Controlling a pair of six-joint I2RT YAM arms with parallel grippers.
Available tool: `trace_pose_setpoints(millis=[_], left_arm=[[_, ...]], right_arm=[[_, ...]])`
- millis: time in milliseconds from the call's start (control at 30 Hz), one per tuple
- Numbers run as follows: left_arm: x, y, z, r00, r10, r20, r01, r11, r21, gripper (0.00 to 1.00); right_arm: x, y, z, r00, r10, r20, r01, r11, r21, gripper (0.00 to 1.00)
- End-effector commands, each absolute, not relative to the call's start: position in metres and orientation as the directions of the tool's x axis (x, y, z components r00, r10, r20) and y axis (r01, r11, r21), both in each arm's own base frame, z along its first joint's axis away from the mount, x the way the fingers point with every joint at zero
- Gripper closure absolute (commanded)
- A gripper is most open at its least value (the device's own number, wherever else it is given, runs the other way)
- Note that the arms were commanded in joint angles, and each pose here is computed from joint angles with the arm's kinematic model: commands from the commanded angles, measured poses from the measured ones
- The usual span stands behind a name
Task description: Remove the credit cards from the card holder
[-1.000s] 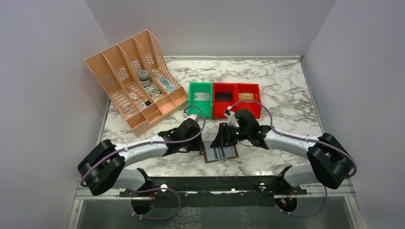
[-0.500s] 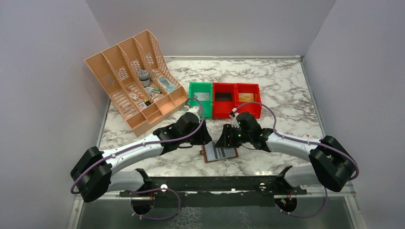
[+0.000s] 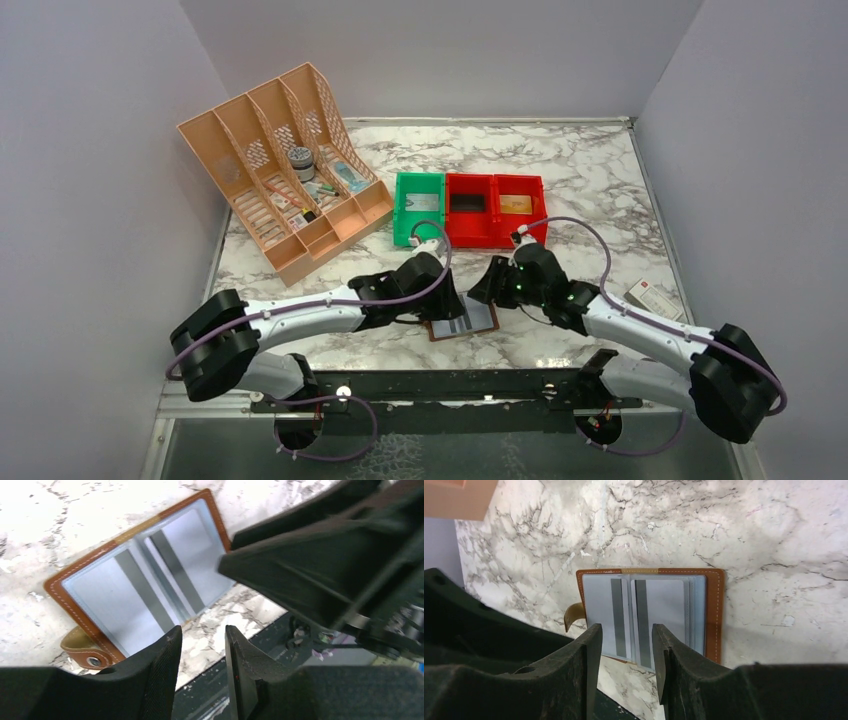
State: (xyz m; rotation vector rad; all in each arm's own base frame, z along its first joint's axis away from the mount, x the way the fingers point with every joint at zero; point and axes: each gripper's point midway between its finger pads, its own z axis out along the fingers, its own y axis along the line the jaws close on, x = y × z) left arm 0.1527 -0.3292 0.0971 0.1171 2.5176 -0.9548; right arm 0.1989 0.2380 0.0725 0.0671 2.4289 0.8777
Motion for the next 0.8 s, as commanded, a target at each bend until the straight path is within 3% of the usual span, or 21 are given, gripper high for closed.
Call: trace_pose_setpoints(millis=[0,433,767], left_arm=[[0.163,-0.316,0.071,-0.886,-0.168,-0.431,0.125,0.810,-0.573,0.61],[0.163,-0.282,0.033,-0.873,-0.156,-0.461,0.083,0.886,-0.457,0.72],[0.160,-0.274,0.022,-0.874,-0.141,-0.465,0.085,0.898,-0.432,0.77]], right_arm=[[0.207,0.227,0.080,-0.794,0.284,-0.538,-0.123,0.790,0.600,0.58],[0.176,0.288,0.101,-0.860,0.042,-0.509,-0.408,0.542,0.735,0.59],[0.175,0.291,0.049,-0.933,-0.045,-0.356,-0.301,0.638,0.708,0.66]])
